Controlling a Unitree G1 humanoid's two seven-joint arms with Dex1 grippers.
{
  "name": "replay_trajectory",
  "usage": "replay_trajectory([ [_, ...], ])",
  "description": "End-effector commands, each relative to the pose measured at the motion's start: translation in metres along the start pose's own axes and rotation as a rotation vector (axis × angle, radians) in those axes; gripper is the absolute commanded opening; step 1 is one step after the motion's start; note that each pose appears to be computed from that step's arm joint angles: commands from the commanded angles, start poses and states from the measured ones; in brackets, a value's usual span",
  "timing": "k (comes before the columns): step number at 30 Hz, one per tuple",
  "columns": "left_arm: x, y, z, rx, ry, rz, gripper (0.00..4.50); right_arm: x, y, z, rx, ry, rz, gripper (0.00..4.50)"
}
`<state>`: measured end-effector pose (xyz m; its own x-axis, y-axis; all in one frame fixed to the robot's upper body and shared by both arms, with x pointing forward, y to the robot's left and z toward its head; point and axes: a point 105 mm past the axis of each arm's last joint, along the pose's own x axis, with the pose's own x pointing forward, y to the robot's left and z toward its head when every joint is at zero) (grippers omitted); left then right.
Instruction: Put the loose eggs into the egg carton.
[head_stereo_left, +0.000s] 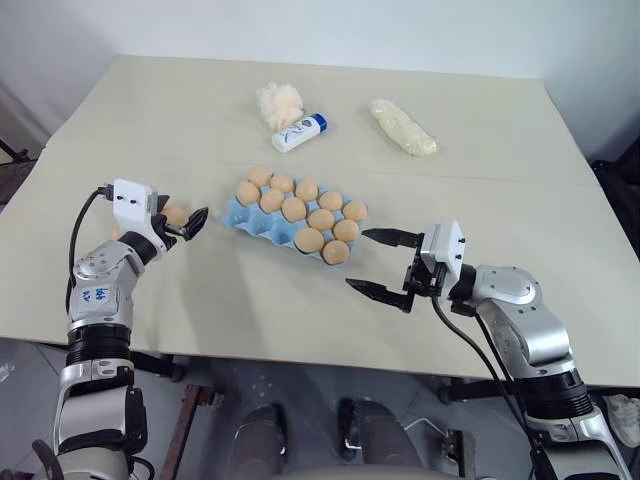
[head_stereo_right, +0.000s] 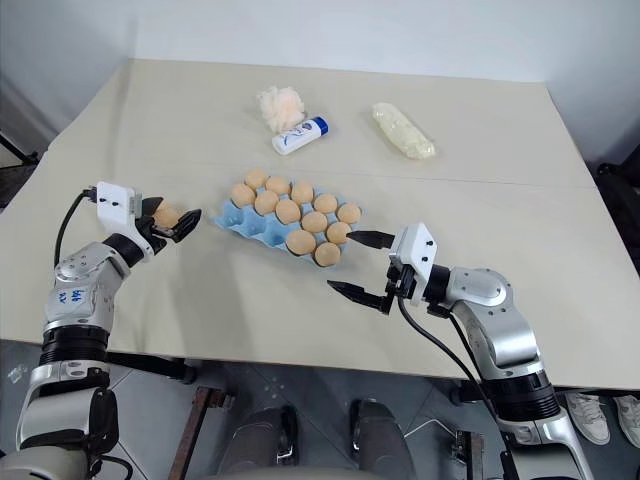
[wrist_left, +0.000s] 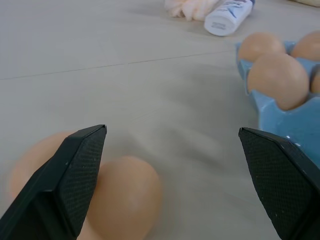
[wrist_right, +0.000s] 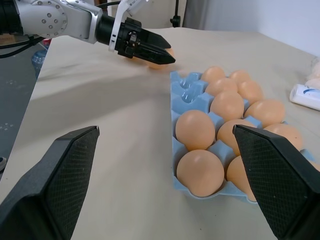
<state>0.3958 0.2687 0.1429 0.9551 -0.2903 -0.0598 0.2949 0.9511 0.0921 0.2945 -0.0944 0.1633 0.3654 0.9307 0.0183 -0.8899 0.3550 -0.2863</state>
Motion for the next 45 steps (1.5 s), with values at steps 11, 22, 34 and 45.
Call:
replay_trajectory([
  [11,-0.007,-0.041,0.011,-0.140,0.001,-0.221,4.49,-0.003,-0.002,0.008,-0.028,-0.025,-0.021,4.50],
  [22,-0.028,-0.035,0.057,-0.050,-0.224,-0.223,4.49,0.002,-0.002,0.005,-0.019,-0.034,-0.011,4.50],
  [34,-0.032,-0.012,0.004,0.007,-0.029,-0.109,4.49,0.001,-0.002,0.006,-0.019,-0.031,-0.014,4.50],
  [45,-0.007,-0.024,-0.018,-0.021,0.046,-0.147,4.49,0.001,-0.002,0.008,-0.024,-0.033,-0.014,4.50],
])
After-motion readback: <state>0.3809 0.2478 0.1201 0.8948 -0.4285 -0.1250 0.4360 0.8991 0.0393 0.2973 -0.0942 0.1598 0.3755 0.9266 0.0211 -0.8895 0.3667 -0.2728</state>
